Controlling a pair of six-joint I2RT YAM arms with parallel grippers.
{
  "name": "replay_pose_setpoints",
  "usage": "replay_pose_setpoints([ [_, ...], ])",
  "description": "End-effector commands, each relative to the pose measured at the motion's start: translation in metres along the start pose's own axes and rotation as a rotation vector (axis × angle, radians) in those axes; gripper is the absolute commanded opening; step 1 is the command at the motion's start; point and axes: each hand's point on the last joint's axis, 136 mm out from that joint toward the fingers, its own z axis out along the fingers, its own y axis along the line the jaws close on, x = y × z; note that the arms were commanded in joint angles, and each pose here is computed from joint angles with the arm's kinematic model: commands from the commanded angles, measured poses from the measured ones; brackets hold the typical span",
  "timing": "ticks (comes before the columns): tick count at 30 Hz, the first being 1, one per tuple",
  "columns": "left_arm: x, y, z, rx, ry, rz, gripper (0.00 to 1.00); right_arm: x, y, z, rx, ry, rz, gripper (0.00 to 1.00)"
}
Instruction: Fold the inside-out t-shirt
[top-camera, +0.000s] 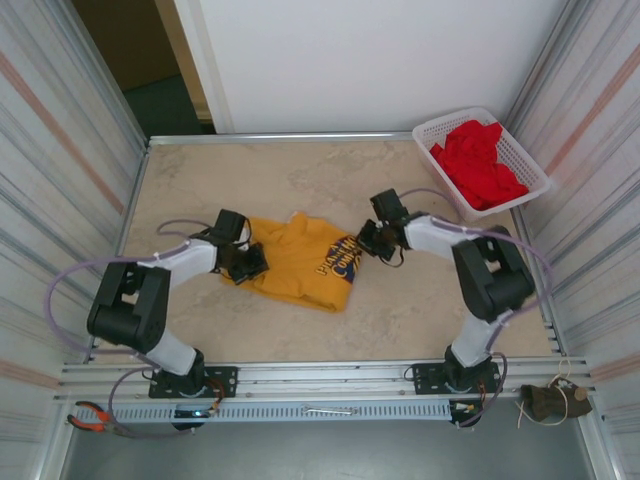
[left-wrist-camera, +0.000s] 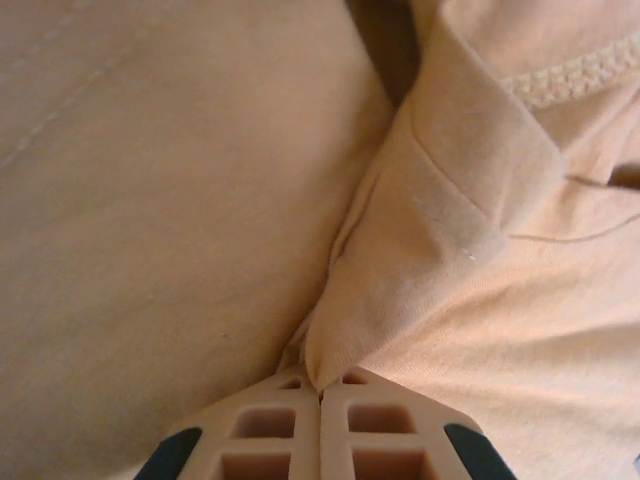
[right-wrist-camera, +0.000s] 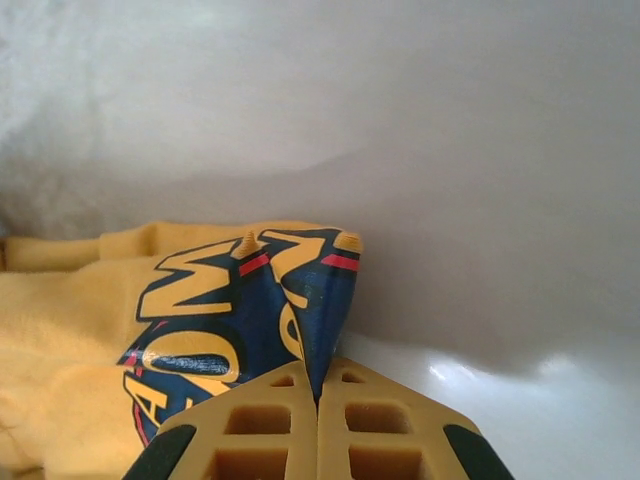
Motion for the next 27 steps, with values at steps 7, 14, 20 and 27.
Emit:
replay_pose_setpoints([
  [7,-0.029,-0.042,0.009,0.042,0.065,0.186,0.00,0.087,-0.100,-0.068,0.232,-0.180,0.157,0.10],
  [14,-0.052,-0.056,-0.011,0.043,0.038,0.303,0.00,0.064,-0.067,-0.134,0.190,-0.358,0.012,0.70],
  [20,-0.055,-0.064,-0.024,0.041,0.030,0.363,0.00,0.001,0.023,-0.119,-0.089,-0.236,-0.284,0.72],
  [27,-0.050,-0.051,-0.018,0.004,0.036,0.355,0.00,-0.019,0.089,-0.042,-0.161,0.017,-0.428,0.69],
])
